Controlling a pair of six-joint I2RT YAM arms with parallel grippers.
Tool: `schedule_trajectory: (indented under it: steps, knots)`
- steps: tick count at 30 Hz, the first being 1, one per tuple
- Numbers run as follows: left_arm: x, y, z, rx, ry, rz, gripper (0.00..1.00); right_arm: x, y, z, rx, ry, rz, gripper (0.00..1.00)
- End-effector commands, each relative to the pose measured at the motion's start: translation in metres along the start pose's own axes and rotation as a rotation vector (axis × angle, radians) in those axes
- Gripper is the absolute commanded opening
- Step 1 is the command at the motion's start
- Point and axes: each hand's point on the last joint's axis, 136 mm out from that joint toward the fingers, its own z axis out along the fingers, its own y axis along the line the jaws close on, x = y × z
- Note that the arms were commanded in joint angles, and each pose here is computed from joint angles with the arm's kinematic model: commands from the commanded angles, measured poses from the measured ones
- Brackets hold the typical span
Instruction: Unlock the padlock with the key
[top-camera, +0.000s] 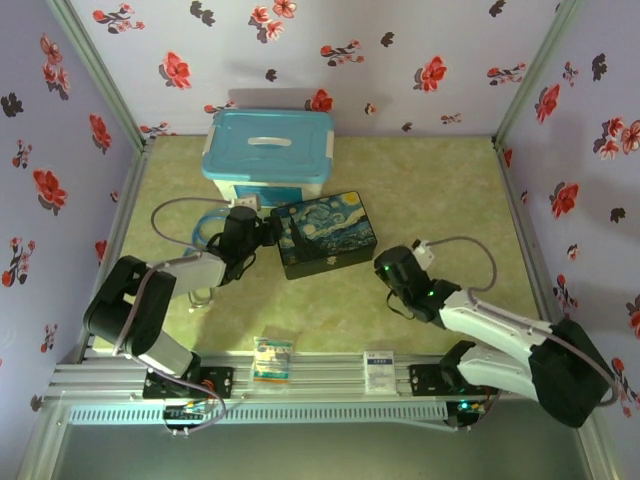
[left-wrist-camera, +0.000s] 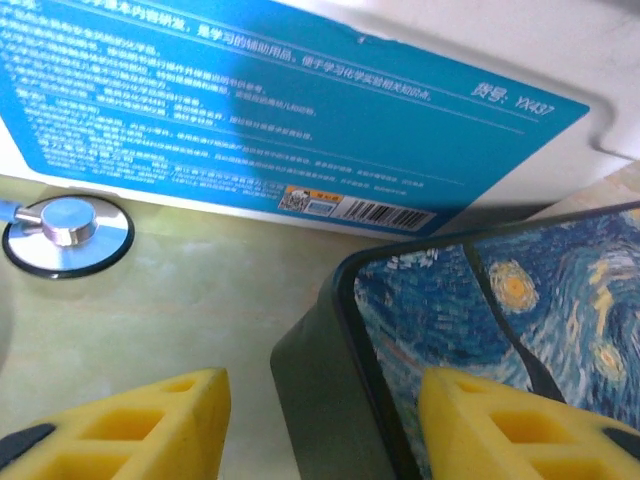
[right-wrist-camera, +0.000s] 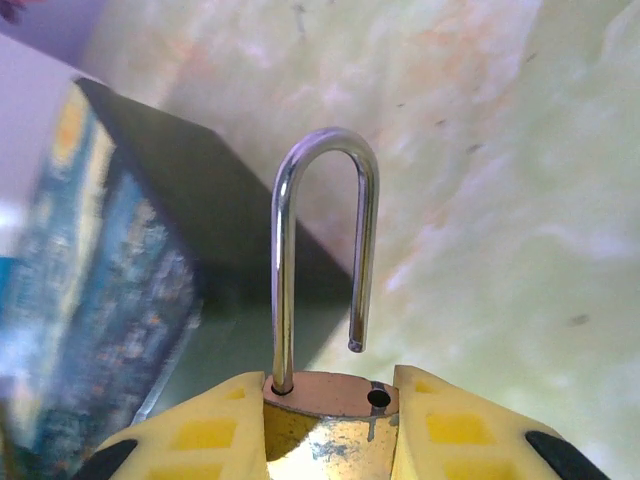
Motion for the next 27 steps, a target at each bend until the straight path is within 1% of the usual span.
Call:
schedule_trajectory:
  steps: [1,5,6,7,8,11,14,17,19,22,24,27]
  knots:
    - [0.043,0.011,0.013,-0.018,0.186,0.040,0.56,0.022,-0.048,-0.020,0.195,0.266,-0.289,0.09]
    - [0.034,-0.001,0.023,0.028,0.162,-0.001,0.57,0.028,-0.070,-0.034,0.351,0.458,-0.451,0.09]
    - [0.032,-0.005,0.025,0.041,0.159,-0.012,0.57,0.034,-0.074,-0.033,0.366,0.508,-0.476,0.09]
    - [0.031,-0.007,0.027,0.050,0.158,-0.020,0.57,0.035,-0.075,-0.033,0.384,0.533,-0.495,0.09]
    - [0.029,-0.009,0.030,0.057,0.157,-0.022,0.57,0.035,-0.077,-0.032,0.406,0.541,-0.515,0.09]
    - [0.028,-0.010,0.034,0.053,0.160,-0.023,0.57,0.039,-0.074,-0.025,0.380,0.565,-0.519,0.09]
    - [0.027,-0.010,0.031,0.054,0.157,-0.029,0.58,0.043,-0.079,-0.021,0.413,0.613,-0.540,0.09]
    - [0.027,-0.010,0.028,0.055,0.154,-0.029,0.59,0.041,-0.086,-0.020,0.470,0.629,-0.563,0.09]
    - [0.027,-0.009,0.025,0.053,0.154,-0.021,0.59,0.035,-0.089,-0.020,0.503,0.610,-0.579,0.10]
    - [0.021,-0.008,0.023,0.040,0.147,-0.003,0.60,0.020,-0.103,-0.026,0.635,0.587,-0.632,0.11]
    - [0.017,-0.008,0.022,0.037,0.142,-0.003,0.60,0.023,-0.105,-0.022,0.640,0.611,-0.642,0.13]
    - [0.014,-0.008,0.021,0.034,0.146,0.004,0.62,0.024,-0.111,-0.017,0.707,0.647,-0.683,0.18]
